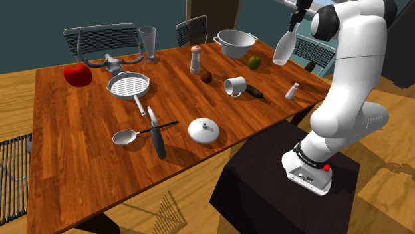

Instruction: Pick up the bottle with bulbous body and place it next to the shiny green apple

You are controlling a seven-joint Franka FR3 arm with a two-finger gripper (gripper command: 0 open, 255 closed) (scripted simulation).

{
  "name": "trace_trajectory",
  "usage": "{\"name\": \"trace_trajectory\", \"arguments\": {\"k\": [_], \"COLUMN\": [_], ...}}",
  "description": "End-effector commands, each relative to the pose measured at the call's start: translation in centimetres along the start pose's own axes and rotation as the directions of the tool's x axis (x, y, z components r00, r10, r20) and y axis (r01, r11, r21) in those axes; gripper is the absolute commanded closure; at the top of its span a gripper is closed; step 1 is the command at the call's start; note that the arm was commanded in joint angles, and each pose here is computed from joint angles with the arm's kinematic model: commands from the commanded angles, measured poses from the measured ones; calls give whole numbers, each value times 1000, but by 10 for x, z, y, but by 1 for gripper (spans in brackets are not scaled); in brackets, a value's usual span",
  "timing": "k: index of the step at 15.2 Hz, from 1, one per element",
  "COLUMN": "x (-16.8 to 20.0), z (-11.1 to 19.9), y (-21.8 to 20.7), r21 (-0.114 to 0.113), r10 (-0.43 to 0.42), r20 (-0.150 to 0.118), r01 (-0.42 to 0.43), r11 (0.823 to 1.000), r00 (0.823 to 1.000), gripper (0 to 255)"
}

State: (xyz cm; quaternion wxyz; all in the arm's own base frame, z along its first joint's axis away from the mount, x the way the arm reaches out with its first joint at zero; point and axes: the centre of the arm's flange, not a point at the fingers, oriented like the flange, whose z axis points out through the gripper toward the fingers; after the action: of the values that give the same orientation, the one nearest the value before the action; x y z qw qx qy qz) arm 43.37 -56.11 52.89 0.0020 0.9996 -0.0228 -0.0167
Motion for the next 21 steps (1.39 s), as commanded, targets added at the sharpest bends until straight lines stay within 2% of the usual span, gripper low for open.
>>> {"name": "trace_trajectory", "arguments": {"k": [1, 21], "x": [0, 4], "z": [11, 116], "y": [0, -1], "r21": [-1, -1], "r10": [0, 0], "r20": [-1, -1], "r01": [0, 0], "r11": [1000, 1000], "r00": [1000, 1000], "gripper": [255, 255]}}
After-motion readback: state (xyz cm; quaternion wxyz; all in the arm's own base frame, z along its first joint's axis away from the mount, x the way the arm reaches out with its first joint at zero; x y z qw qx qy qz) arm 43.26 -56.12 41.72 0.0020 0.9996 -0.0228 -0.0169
